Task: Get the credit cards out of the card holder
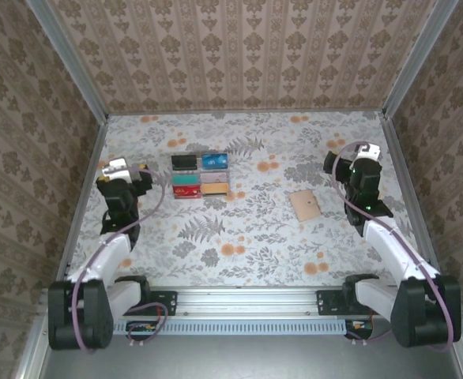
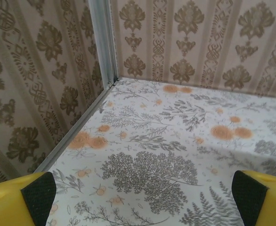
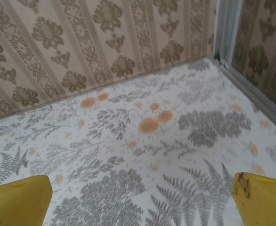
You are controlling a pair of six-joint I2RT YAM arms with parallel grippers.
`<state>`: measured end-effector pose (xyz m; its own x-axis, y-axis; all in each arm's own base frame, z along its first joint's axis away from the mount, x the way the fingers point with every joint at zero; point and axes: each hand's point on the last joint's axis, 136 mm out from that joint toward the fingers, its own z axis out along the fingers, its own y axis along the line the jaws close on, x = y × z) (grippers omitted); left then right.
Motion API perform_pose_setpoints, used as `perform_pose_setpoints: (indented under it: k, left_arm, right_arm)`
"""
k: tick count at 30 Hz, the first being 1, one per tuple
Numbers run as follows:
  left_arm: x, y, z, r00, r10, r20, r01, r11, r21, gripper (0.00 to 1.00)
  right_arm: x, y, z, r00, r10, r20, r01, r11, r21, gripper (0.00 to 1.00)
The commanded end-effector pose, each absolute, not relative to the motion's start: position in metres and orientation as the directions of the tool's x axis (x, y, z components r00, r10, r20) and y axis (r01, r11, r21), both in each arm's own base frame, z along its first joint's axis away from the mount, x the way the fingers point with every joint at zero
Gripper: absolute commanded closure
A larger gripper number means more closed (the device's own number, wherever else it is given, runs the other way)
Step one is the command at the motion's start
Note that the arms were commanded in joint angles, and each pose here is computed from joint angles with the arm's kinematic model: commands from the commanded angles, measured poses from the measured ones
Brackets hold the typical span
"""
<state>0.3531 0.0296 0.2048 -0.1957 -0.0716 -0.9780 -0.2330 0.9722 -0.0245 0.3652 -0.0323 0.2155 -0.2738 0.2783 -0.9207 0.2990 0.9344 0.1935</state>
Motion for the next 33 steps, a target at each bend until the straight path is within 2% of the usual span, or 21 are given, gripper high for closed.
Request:
perform_pose_setpoints:
  k: [1, 6, 9, 20, 28, 33]
  left_arm:
    - [0.330, 0.031, 0.202, -0.338, -0.209, -0.918, -0.323, 0.942, -0.095, 0.00]
    - [0.315, 0.016, 0.214, -0.453, -0.286, -0.845, -0.303, 0.940, -0.156, 0.00]
    - [0.315, -0.003, 0.214, -0.487, -0.298, -0.821, -0.215, 0.952, -0.219, 0.00]
    - [0.304, -0.037, 0.193, -0.599, -0.235, -0.766, -0.044, 0.964, -0.261, 0.00]
    - [0.303, -0.055, 0.189, -0.613, -0.180, -0.769, 0.032, 0.967, -0.252, 0.00]
    - [0.306, -0.056, 0.191, -0.612, -0.181, -0.770, 0.038, 0.966, -0.257, 0.00]
  right_arm:
    - [0.332, -0.025, 0.186, -0.473, 0.425, -0.772, 0.382, 0.888, 0.255, 0.00]
    - [0.327, 0.025, 0.183, -0.606, 0.467, -0.643, 0.225, 0.877, 0.425, 0.01]
    - [0.323, 0.047, 0.172, -0.695, 0.432, -0.574, 0.160, 0.872, 0.463, 0.00]
    - [0.319, 0.067, 0.102, -0.830, 0.373, -0.415, 0.223, 0.903, 0.366, 0.01]
    - [0.321, 0.085, 0.075, -0.881, 0.295, -0.370, 0.219, 0.947, 0.233, 0.11]
    - [0.321, 0.089, 0.061, -0.898, 0.262, -0.354, 0.216, 0.962, 0.165, 0.13]
